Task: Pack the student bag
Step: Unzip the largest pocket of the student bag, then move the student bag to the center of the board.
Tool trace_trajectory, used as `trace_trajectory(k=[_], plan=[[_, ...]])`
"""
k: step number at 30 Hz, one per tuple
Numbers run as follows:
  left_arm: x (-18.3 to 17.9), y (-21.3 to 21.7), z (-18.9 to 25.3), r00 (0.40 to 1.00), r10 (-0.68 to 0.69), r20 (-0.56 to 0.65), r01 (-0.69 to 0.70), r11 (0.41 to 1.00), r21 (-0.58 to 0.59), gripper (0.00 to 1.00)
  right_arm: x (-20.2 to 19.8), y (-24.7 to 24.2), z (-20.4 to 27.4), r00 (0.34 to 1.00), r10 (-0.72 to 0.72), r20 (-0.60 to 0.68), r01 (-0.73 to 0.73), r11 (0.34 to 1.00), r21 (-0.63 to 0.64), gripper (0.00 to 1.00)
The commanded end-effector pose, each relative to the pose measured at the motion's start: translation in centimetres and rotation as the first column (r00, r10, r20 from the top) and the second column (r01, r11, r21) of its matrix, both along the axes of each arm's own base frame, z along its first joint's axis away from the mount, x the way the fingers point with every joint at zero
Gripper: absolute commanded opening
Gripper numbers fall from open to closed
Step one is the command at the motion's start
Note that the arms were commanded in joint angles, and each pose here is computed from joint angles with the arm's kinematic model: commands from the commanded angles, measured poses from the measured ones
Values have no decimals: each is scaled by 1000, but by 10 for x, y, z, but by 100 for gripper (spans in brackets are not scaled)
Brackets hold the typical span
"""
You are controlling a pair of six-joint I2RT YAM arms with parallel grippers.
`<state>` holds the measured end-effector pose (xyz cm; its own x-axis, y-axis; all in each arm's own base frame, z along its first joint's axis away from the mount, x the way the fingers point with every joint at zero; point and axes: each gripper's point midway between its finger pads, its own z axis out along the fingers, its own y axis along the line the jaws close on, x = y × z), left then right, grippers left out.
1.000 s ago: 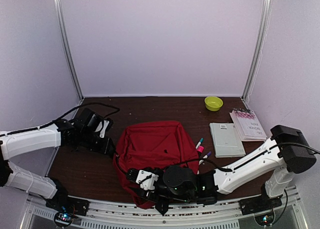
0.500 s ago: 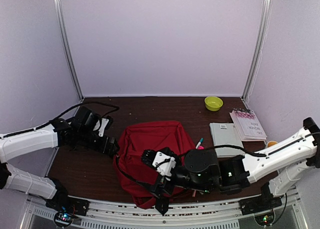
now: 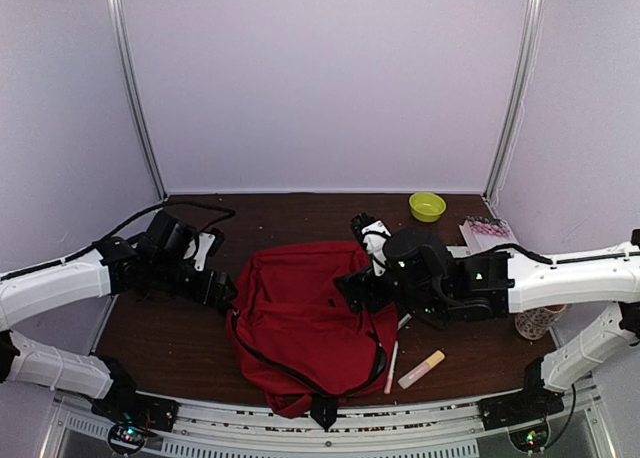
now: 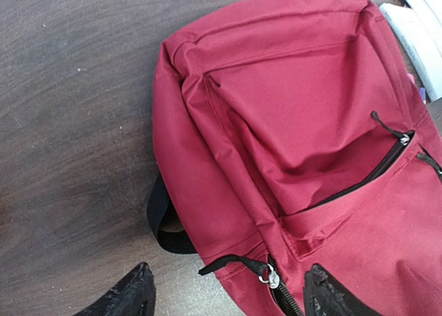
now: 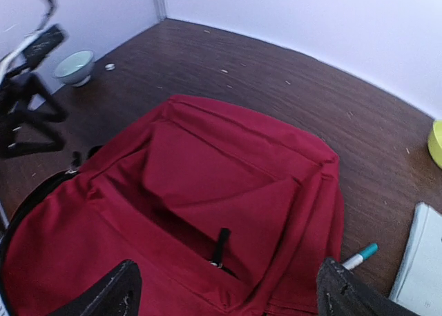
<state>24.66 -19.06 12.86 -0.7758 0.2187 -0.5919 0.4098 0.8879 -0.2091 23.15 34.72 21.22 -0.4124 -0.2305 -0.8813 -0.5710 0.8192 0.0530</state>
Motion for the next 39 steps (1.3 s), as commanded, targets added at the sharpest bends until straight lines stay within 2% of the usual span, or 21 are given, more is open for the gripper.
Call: trace_trajectory(k=[1,4,8,17,33,39], plan=[[-3,-6,12,999,-19,33,20,999,-42,74,44,-43,-46,947,-246,-205,247,969,-22,84],[-8,-8,9,999,-32,22,33,998,-48,73,68,-50,-72,913,-292,-286,286,956,-62,83],[-15,-10,6,999,-43,14,44,998,-50,71,81,-40,-103,881,-286,-378,267,958,-101,81],[-20,-10,5,999,-39,28,40,997,-70,69,90,18,-136,839,-167,-518,155,986,-66,77],[-33,-9,13,995,-67,77,77,987,-138,68,128,118,-128,802,-18,-597,133,980,150,72],[-41,-26,25,983,-146,115,162,977,-140,68,140,126,-76,875,45,-481,51,982,183,71]])
